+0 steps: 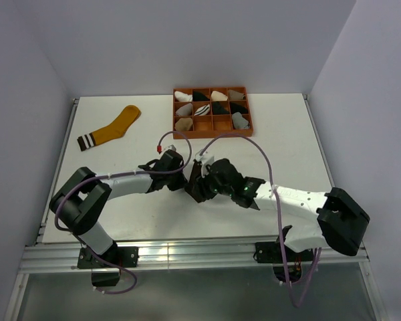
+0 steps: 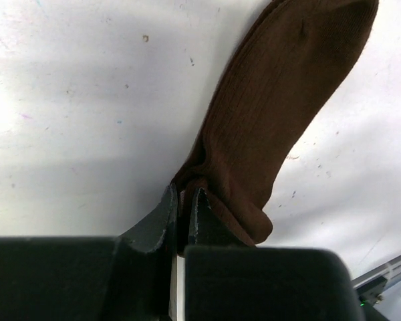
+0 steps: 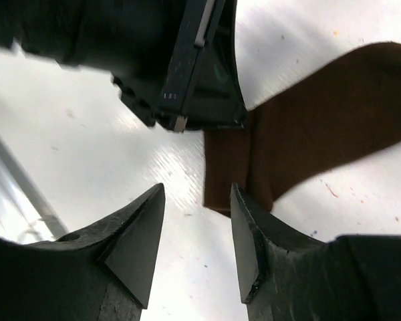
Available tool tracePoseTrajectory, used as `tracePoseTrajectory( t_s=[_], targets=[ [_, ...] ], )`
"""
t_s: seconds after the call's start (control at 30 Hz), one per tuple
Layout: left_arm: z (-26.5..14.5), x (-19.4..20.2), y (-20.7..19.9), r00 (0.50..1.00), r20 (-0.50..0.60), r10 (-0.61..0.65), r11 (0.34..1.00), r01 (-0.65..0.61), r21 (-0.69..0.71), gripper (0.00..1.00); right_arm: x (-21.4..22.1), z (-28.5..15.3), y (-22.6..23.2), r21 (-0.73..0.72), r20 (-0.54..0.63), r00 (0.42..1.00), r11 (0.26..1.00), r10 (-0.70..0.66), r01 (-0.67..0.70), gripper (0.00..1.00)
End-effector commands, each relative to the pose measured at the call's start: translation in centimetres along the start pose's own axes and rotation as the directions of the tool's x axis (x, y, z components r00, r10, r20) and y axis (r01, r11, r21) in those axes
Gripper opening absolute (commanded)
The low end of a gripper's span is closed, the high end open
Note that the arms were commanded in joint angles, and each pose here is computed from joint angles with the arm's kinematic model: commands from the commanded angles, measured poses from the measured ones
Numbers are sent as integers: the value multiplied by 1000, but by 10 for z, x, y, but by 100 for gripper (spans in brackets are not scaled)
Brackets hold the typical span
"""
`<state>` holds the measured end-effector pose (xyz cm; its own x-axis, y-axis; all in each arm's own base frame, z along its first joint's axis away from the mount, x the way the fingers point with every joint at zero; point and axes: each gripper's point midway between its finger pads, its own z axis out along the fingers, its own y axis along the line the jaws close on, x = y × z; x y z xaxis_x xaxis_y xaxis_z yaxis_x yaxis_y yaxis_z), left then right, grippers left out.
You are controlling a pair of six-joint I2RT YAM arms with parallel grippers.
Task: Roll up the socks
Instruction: Roll the sock at the center of the board.
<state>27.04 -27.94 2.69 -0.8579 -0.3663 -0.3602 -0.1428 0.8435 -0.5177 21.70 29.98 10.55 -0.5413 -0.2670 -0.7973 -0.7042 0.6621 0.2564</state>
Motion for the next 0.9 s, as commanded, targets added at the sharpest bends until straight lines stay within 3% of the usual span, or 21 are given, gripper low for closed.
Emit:
tracePoseTrajectory(
  t_s=[0.0,0.3,0.87],
  targets=[
    [-8,12,29,995,-55,89,989,-95,-115,0,9,3,-19,179,-12,990,974,-142,142,52],
    [-9,8,33,993,-60,101,988,-108,-114,0,30,24,4,213,-87,950,926,-300,312,53],
    [-8,10,29,988,-83,127,987,-134,-87,0,65,52,-22,351,-271,890,823,-367,446,51]
  ],
)
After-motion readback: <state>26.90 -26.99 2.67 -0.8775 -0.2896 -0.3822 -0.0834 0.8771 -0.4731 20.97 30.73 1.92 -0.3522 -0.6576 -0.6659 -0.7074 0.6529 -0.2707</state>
